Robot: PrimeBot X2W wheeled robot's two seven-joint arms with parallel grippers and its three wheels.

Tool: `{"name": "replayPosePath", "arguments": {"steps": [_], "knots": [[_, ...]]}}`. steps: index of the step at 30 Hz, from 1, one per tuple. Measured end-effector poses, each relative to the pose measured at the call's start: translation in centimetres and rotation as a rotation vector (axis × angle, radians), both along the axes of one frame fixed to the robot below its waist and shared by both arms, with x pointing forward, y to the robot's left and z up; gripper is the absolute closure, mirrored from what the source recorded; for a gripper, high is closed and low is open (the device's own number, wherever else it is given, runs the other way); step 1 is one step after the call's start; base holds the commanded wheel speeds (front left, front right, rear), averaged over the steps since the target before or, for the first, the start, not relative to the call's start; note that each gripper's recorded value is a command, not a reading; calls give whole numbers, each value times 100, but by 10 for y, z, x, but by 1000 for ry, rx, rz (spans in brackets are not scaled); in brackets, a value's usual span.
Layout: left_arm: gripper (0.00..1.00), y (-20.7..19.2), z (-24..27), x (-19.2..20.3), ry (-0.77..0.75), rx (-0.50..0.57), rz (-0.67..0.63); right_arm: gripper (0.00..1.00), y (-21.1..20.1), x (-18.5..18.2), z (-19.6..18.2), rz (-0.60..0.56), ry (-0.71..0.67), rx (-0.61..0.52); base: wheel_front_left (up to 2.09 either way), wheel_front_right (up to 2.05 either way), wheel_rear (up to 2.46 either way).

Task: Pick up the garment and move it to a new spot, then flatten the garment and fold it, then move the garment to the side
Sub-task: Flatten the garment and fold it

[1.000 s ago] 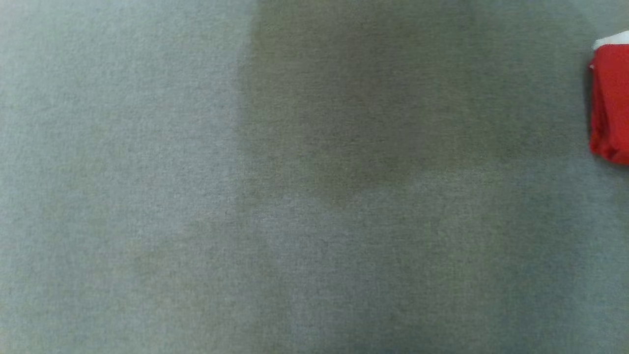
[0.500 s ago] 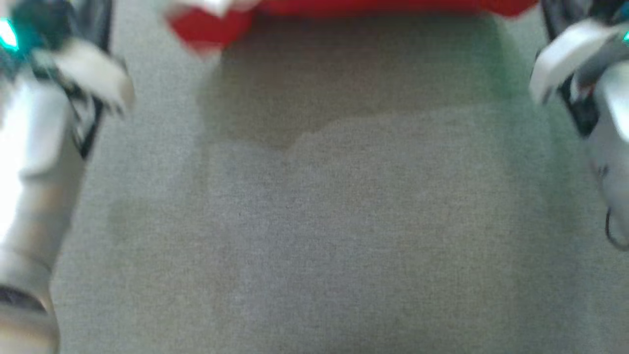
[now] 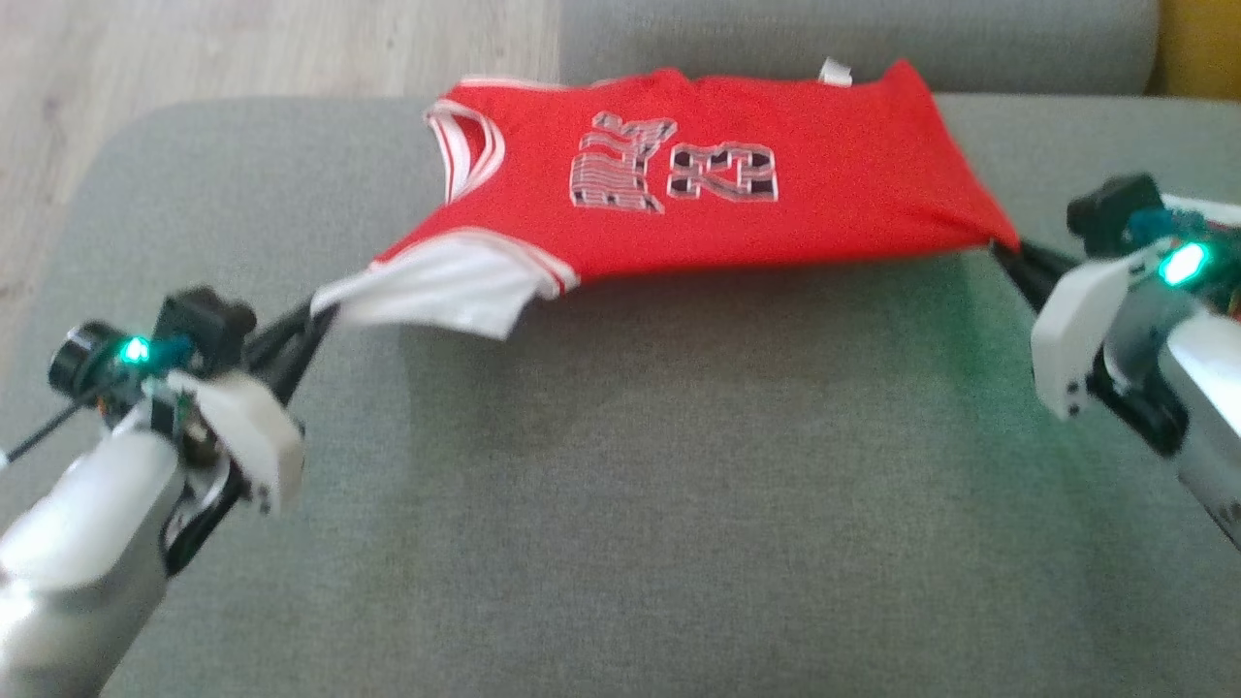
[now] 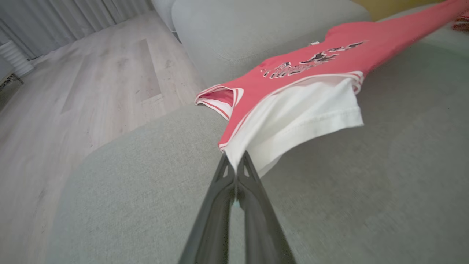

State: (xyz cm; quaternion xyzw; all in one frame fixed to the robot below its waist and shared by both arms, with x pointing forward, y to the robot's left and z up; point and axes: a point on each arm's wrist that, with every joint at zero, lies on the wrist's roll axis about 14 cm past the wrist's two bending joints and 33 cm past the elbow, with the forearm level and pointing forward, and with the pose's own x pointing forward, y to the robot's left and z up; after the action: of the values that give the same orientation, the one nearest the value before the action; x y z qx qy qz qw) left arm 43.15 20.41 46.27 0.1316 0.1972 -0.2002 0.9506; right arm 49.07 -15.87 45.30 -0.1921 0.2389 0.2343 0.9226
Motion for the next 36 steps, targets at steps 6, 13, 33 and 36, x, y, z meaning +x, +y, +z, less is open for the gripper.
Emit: {"name": "replayPosePath", "arguments": {"steps": [6,13,33,36], "knots": [[100,-9,3,-47,68,7,-69,100,-8,-42,-6,3,111,27,0,0,0],[100,-16,10,-90,88,6,-83,100,-8,-84,-10,15,206,69,0,0,0],[100,-20,-8,-118,252,42,-94,100,-10,-110,-19,47,308,87,0,0,0],[100,-15,-11,-99,272,72,-92,100,-14,-94,-18,30,290,84,0,0,0]]}}
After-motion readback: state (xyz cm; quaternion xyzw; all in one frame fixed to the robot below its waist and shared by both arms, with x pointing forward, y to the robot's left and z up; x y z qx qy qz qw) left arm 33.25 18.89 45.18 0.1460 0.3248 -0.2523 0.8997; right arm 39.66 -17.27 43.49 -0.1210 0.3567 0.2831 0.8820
